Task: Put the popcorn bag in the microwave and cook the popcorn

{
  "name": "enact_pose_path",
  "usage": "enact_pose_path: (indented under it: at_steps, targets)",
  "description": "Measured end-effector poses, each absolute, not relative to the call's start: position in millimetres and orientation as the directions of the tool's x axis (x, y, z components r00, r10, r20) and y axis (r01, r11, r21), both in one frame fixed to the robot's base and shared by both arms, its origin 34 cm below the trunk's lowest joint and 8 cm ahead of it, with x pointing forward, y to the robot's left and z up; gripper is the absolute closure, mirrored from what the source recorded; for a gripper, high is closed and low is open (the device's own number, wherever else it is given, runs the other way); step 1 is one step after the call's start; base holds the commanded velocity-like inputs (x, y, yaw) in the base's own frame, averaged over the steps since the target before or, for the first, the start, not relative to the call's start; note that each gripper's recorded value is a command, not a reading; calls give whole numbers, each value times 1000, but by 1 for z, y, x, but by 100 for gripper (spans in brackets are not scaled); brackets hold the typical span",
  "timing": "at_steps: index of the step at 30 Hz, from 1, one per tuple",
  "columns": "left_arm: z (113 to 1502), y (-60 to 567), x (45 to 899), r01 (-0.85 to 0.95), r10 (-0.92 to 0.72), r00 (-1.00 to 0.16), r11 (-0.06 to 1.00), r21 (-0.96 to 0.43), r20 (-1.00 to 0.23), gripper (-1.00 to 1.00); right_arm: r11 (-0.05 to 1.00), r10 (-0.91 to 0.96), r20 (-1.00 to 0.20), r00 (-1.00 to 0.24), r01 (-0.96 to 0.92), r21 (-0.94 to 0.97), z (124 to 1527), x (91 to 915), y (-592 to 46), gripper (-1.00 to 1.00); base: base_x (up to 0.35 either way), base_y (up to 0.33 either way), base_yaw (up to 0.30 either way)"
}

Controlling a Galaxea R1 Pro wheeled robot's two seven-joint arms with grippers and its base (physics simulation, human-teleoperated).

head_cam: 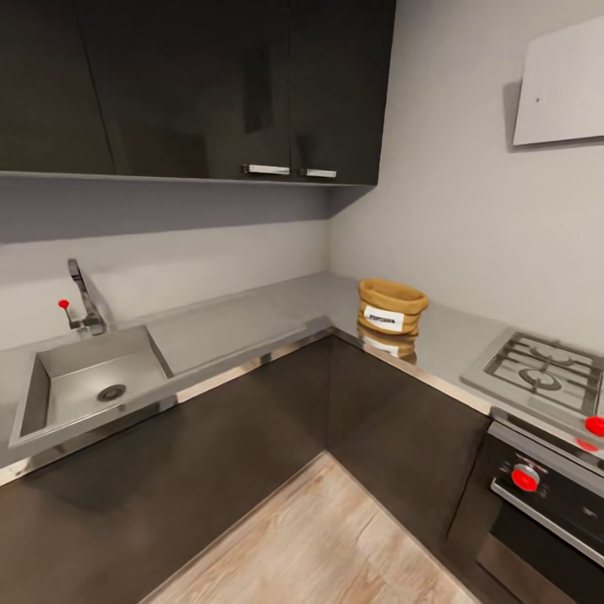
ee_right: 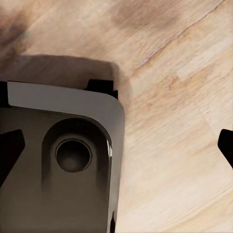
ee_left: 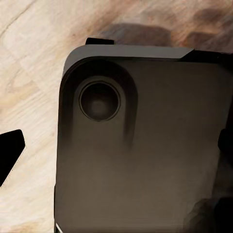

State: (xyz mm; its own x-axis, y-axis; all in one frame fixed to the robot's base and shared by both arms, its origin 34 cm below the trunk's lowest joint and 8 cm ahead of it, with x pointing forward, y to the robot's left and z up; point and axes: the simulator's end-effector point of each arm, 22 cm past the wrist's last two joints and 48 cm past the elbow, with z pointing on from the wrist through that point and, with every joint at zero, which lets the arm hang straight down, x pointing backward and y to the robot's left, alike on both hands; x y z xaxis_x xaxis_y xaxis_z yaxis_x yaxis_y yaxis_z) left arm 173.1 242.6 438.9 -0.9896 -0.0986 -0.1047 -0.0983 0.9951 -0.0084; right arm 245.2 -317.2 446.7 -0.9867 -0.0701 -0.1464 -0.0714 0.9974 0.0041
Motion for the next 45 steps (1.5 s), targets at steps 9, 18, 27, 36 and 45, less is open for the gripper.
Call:
enact_pose_path:
  at_steps: [9, 18, 27, 36, 45]
  targets:
    - [439, 243, 173, -98, -99, -990, 995, -8, -105, -100, 997, -72, -144, -987, -73, 4, 447, 244, -317, -100, 191, 91, -99]
    - [439, 243, 174, -98, -99, -990, 995, -8, -105, -100, 997, -71, -143, -987, -73, 4, 447, 244, -317, -100, 188, 91, -216]
    - [439, 243, 173, -98, -99, -990, 995, -8, -105, -100, 997, -71, -144, -987, -72, 3, 447, 245, -318, -100, 174, 90, -191]
    - [439, 243, 173, -98, -99, -990, 995, -8, -105, -100, 997, -75, -144, -987, -75, -3, 447, 245, -323, -100, 154, 90, -11]
    - [439, 243, 173, -98, -99, -990, 995, -8, -104, -100, 997, -78, -144, -987, -79, 1, 447, 245, -320, -100, 124, 75, 0]
